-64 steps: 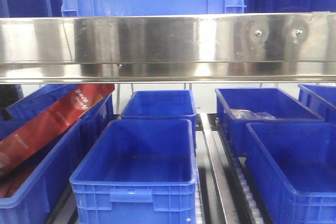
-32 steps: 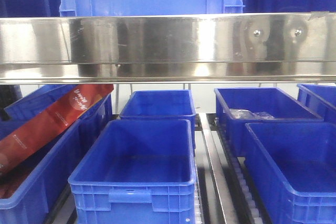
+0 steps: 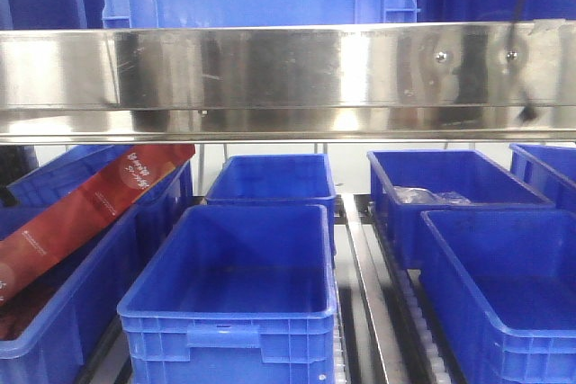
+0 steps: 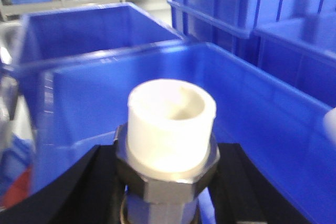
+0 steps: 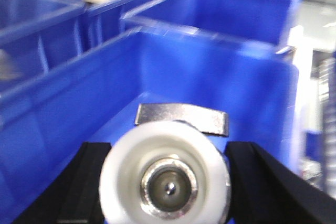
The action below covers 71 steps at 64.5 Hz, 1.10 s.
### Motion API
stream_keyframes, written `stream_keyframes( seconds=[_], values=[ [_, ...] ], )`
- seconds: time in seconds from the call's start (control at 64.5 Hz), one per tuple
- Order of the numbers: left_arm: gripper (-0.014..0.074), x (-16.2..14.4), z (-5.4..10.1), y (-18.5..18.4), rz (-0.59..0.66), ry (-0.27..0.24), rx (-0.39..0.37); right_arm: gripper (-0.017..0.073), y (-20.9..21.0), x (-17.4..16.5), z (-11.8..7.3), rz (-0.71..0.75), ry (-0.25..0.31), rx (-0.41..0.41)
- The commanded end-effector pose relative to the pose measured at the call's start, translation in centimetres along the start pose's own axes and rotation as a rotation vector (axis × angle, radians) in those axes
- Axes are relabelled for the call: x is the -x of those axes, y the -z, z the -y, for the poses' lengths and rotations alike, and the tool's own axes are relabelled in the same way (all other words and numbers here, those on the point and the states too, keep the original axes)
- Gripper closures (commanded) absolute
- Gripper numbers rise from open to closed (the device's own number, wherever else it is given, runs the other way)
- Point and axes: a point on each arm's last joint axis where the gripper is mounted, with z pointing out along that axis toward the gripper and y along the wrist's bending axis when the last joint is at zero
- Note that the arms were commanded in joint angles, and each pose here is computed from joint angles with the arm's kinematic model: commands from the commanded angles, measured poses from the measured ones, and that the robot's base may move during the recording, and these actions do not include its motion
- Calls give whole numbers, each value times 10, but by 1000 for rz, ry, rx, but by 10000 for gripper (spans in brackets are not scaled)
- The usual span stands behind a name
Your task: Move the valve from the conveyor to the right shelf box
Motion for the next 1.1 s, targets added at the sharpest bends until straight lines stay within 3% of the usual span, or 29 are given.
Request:
stream_keyframes(
  seconds=[0.0,0.279,0.326,0.403,0.605,0.667,0.9,0.993,1.086],
  values=[
    [705,6,4,-9,107,9,5,713,-8,6,-3,90,10,-2],
    [681,-25,2,-42,24,18,3,675,-44,-21,0,8,2,0],
    [628,-28,2,-45,5,20,0,628,-45,-22,0,7,2,0],
    [494,-31,2,-46,-14,21,-4,468,-46,-23,1,3,1,-2],
    [59,-28,2,-44,-10,19,-6,46,-45,-23,1,-10,2,1],
    [-15,-23,3,-42,-3,18,-8,-16,-43,-21,0,-12,3,2],
    [-13,5,7,-16,-43,2,-43,45,-16,-1,-3,5,13,12],
    [25,20,8,2,-47,-16,-48,142,8,15,-6,38,19,14],
    [155,36,9,26,-47,-54,-34,318,34,29,-8,71,27,13]
  ],
)
